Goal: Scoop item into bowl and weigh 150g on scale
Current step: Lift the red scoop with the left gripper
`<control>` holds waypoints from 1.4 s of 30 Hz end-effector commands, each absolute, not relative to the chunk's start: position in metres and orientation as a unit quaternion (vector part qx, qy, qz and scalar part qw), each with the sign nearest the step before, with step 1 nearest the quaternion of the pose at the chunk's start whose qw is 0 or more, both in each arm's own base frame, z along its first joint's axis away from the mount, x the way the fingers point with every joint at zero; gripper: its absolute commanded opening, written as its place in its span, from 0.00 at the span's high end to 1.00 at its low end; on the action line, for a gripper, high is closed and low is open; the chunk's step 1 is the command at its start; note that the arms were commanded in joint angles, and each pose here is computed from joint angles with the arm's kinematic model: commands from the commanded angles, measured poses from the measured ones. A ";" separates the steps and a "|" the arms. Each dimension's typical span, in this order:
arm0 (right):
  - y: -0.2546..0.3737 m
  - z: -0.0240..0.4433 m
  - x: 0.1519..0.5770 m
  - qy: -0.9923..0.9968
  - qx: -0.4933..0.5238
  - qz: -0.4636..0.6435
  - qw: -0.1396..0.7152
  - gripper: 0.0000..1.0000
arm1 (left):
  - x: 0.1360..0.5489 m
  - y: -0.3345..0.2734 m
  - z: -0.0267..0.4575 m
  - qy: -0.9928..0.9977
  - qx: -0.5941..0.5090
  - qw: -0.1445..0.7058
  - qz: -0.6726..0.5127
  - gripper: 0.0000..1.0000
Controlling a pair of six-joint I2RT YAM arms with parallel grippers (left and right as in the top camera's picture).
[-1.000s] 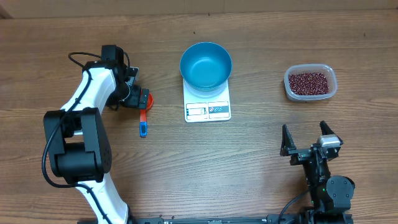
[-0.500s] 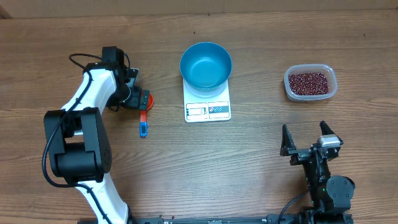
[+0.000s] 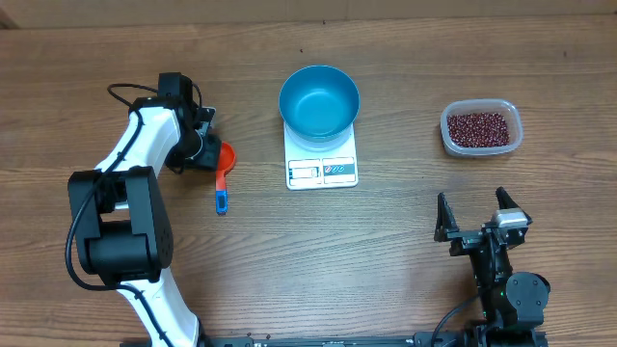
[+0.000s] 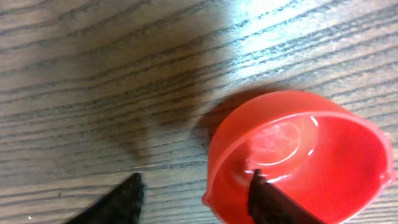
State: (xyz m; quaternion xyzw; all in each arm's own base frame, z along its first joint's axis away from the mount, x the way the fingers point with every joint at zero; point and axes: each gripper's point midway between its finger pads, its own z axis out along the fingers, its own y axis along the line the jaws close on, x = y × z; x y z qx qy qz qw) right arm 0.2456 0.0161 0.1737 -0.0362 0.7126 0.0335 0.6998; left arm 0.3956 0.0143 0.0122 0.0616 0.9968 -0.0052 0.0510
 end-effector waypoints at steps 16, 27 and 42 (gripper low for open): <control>0.018 0.171 0.246 0.712 -0.039 0.035 0.700 0.00 | 0.385 0.006 0.020 0.998 0.056 0.032 -0.024 0.96; 0.018 0.171 0.246 0.712 -0.039 0.035 0.700 0.00 | 0.394 0.006 0.108 0.990 0.013 0.139 -0.019 0.96; 0.018 0.171 0.246 0.712 -0.039 0.035 0.700 0.00 | 0.368 -0.016 0.184 0.973 -0.064 0.202 -0.095 0.96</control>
